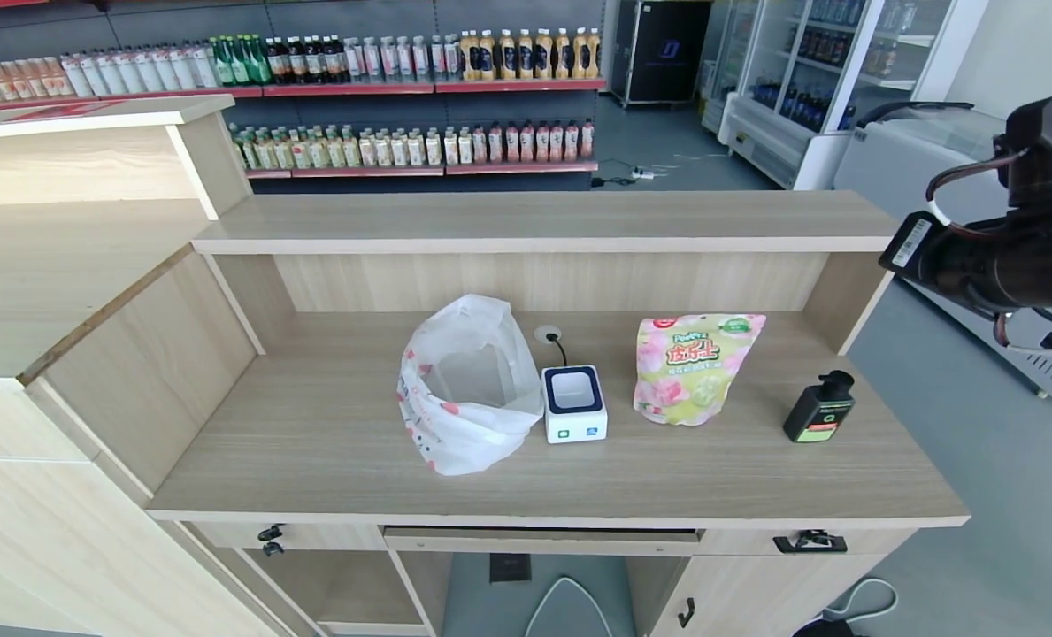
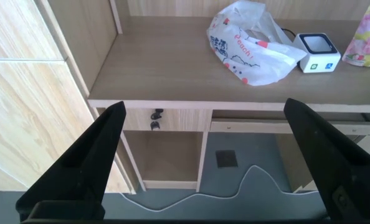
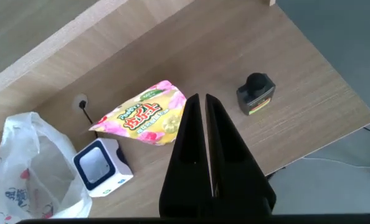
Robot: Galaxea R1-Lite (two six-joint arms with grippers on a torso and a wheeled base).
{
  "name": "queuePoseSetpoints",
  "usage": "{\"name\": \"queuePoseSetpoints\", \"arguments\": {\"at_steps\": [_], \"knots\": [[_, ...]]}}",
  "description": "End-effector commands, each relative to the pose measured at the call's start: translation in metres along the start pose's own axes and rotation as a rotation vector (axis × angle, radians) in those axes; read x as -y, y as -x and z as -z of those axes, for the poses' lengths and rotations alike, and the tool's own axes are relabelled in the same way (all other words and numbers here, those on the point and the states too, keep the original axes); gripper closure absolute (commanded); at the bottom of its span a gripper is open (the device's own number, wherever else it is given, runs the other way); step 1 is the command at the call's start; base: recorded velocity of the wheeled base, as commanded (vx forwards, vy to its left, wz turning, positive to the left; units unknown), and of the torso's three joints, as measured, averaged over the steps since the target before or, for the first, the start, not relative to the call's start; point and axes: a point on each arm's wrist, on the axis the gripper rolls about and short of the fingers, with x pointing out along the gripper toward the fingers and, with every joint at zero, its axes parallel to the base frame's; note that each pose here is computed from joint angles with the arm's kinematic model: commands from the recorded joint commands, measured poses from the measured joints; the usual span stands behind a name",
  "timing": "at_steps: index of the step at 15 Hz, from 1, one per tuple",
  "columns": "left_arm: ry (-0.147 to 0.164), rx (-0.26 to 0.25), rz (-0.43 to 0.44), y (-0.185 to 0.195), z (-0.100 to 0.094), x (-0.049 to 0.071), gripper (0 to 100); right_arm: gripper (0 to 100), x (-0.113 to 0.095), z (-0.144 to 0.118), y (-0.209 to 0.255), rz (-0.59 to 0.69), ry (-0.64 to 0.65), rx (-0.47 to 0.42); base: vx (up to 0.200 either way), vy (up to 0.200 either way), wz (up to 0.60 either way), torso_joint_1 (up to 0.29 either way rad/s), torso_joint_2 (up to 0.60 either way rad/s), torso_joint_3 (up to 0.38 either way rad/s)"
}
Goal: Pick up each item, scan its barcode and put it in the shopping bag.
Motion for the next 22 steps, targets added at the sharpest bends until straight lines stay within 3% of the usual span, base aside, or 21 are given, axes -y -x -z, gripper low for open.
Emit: {"name": "queuePoseSetpoints", "arguments": {"at_steps": [1, 2, 3, 5, 7, 9, 12, 22], "knots": [[0.0, 0.0, 0.0, 0.0, 0.0, 0.0, 0, 100, -0.003, 0.014, -0.019, 0.024, 0.026, -0.053, 0.0, 0.0, 0.0, 0.0, 0.0, 0.0], [0.0, 0.0, 0.0, 0.0, 0.0, 0.0, 0, 100, -0.004, 0.021, -0.031, 0.039, 0.036, -0.077, 0.0, 0.0, 0.0, 0.0, 0.0, 0.0], [0.0, 0.0, 0.0, 0.0, 0.0, 0.0, 0, 0, -0.003, 0.027, -0.037, 0.042, 0.04, -0.096, 0.0, 0.0, 0.0, 0.0, 0.0, 0.0], [0.0, 0.0, 0.0, 0.0, 0.0, 0.0, 0, 0, -0.007, 0.033, -0.049, 0.028, 0.033, -0.106, 0.0, 0.0, 0.0, 0.0, 0.0, 0.0], [0.0, 0.0, 0.0, 0.0, 0.0, 0.0, 0, 0, -0.013, 0.035, -0.069, -0.112, -0.14, -0.095, 0.0, 0.0, 0.0, 0.0, 0.0, 0.0], [0.0, 0.0, 0.0, 0.0, 0.0, 0.0, 0, 0, -0.011, 0.042, -0.086, -0.174, -0.213, -0.129, 0.0, 0.0, 0.0, 0.0, 0.0, 0.0], [0.0, 0.0, 0.0, 0.0, 0.0, 0.0, 0, 0, -0.007, 0.066, -0.108, -0.126, -0.249, -0.2, 0.0, 0.0, 0.0, 0.0, 0.0, 0.0], [0.0, 0.0, 0.0, 0.0, 0.0, 0.0, 0, 0, -0.025, 0.101, -0.169, -0.128, -0.322, -0.262, 0.0, 0.0, 0.0, 0.0, 0.0, 0.0]]}}
